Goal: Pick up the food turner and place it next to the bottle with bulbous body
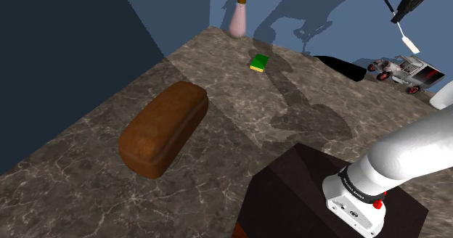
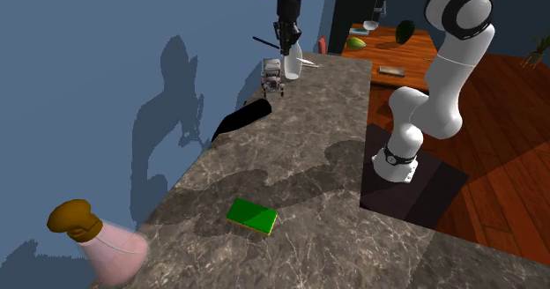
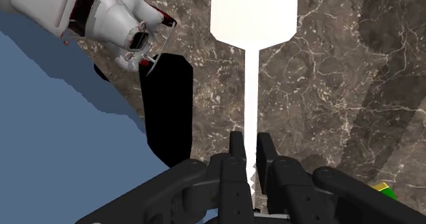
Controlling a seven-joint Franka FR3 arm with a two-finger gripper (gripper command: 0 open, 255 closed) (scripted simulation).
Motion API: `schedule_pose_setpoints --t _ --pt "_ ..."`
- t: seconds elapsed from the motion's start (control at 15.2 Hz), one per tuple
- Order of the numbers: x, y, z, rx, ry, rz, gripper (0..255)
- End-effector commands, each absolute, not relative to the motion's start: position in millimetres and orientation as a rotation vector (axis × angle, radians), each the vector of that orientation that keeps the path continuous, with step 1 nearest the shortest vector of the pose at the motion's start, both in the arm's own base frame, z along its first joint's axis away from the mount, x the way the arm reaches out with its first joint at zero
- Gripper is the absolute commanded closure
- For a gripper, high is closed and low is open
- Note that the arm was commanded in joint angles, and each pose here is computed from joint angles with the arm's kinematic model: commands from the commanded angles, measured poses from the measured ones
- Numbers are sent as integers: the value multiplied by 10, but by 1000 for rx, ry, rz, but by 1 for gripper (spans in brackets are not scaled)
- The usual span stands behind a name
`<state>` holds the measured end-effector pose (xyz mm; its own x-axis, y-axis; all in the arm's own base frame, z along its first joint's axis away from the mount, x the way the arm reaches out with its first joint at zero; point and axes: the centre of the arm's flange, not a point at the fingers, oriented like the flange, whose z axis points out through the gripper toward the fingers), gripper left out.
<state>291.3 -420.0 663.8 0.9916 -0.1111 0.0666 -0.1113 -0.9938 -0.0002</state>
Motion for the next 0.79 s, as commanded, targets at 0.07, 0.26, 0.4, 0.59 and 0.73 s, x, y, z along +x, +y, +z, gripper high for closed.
schedule_pose_setpoints --t 0.07,0.26,0.4,0.59,0.73 --pt "2536 -4271 6637 3131 -172 104 255" --pt "2150 -4362 6638 3131 -172 104 255" --pt "1894 -4423 6638 3131 -172 104 255" --pt "1508 -4515 6638 3131 -172 104 255" --pt "1251 -4576 6639 3131 -172 104 255"
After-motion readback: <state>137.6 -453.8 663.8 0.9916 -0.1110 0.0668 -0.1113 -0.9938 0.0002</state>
